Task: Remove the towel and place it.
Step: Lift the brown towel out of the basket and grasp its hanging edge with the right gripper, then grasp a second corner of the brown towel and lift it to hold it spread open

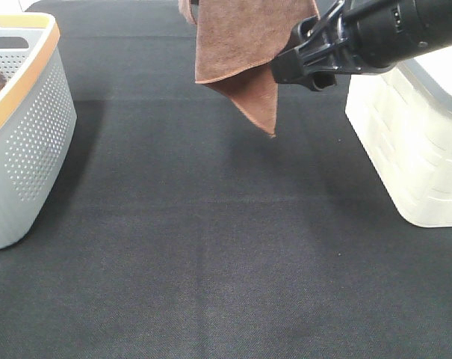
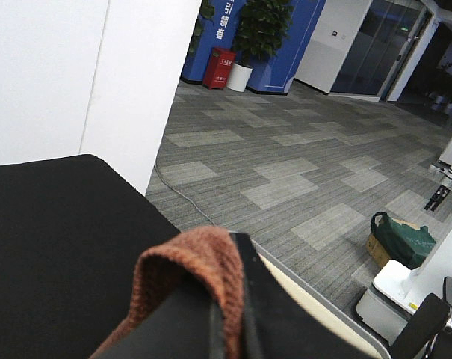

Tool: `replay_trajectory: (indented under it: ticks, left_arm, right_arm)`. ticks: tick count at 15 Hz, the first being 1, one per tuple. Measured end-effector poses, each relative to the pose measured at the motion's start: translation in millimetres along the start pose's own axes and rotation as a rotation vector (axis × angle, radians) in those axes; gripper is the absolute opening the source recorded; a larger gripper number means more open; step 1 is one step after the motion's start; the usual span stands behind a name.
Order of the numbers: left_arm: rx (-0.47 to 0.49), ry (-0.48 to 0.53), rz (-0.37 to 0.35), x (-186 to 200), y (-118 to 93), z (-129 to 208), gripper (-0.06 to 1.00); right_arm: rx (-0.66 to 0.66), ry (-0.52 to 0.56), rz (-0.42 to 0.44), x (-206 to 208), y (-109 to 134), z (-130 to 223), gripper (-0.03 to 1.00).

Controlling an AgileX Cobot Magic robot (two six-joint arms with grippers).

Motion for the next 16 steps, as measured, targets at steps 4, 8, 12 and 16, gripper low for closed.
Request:
replay_trajectory:
  ticks: [4,8,12,16]
  left_arm:
    - [0.0,-0.001,0.0,0,0,0,0.0]
    - [-0.001,-0.001,-0.001,0,0,0,0.0]
    - [-0.001,-0.001,-0.001,0,0,0,0.0]
    - [-0.001,-0.001,-0.001,0,0,0,0.0]
  right_arm:
    - [-0.011,-0.064,0.002,0,0,-8,0.65]
    - [-0.019,-0.093,0.002,1,0,-11,0.71]
    - [-0.125,-0.115,-0.039,1,4,-14,0.72]
    - [-0.124,-0.118,-0.055,1,6,-15,0.7]
Point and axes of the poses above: a point on each arm's last joint axis where the gripper is mounted, x pointing back along that axis away from the gripper, y along the wrist's bending axis when the last joint is at zero, z = x × y, the point moved 3 cm from there along -x, pointing out along that axis toward the gripper, and after that the axes turned 10 degrees about -x, right-handed, at the moved point
